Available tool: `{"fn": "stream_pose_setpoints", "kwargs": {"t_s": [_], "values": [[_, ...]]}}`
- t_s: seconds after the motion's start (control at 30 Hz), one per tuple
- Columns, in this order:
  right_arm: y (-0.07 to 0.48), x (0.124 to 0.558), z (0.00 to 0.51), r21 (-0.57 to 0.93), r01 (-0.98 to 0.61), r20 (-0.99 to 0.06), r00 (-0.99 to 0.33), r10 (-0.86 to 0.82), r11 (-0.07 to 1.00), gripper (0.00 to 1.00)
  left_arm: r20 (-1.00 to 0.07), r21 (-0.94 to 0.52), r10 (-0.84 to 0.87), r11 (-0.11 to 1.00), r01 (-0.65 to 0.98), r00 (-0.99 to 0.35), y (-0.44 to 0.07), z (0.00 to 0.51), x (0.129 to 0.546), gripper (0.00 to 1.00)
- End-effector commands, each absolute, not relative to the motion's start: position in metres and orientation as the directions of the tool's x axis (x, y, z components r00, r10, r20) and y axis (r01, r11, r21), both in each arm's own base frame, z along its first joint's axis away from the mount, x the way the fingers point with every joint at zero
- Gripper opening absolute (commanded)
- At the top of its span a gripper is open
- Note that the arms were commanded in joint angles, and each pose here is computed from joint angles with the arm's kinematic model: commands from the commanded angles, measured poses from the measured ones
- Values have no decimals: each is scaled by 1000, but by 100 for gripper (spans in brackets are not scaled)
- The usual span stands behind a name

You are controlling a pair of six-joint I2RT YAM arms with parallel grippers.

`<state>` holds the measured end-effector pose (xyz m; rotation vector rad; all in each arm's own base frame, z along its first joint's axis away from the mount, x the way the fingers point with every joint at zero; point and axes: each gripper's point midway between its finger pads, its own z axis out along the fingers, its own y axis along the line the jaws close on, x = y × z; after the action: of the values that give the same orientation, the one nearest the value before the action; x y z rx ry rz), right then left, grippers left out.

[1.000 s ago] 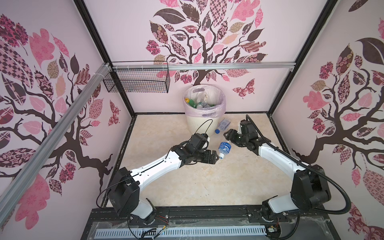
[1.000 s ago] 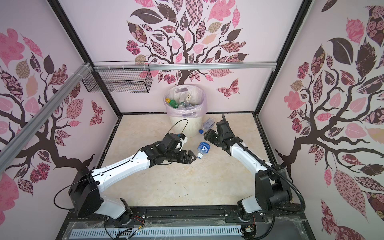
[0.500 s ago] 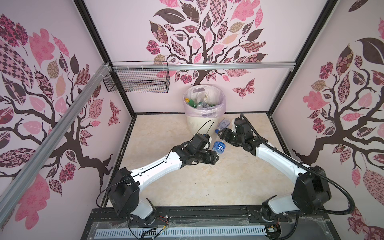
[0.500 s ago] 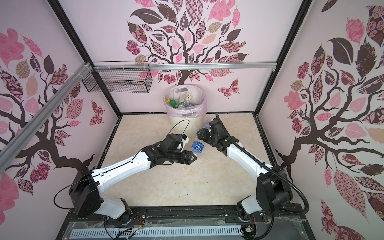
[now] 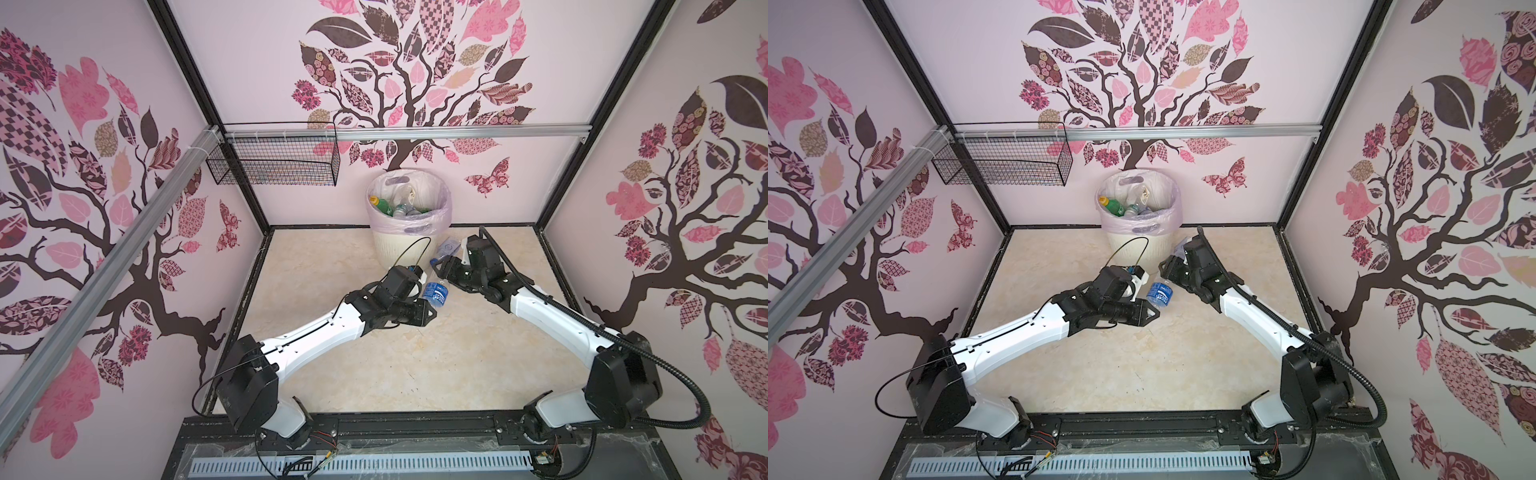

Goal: Throw the plastic bottles in the bin
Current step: 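Close left gripper on the POCARI SWEAT bottle's cap while right gripper releases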

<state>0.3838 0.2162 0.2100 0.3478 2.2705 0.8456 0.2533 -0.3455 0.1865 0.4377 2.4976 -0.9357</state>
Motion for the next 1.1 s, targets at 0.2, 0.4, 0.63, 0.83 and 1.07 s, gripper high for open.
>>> {"fn": "stream_pose_setpoints", "kwargs": {"t_s": [0.2, 0.4, 0.63, 0.83, 1.07], "values": [[215, 382, 246, 656, -43, -558, -700, 446, 753, 76, -529, -515, 122, 740, 432, -840, -340, 198, 260, 13], [210, 381, 268, 625, -71, -603, -676, 423, 777, 91, -552, -462, 149, 764, 450, -820, -328, 206, 258, 11], [200, 376, 311, 598, -128, -681, -603, 417, 791, 100, -603, -360, 183, 806, 470, -777, -305, 235, 268, 10], [191, 371, 351, 536, -178, -751, -546, 370, 825, 100, -663, -300, 160, 838, 455, -732, -282, 275, 286, 10], [185, 365, 385, 509, -221, -796, -488, 358, 832, 100, -803, -238, 92, 856, 460, -588, -266, 363, 323, 11]]}}
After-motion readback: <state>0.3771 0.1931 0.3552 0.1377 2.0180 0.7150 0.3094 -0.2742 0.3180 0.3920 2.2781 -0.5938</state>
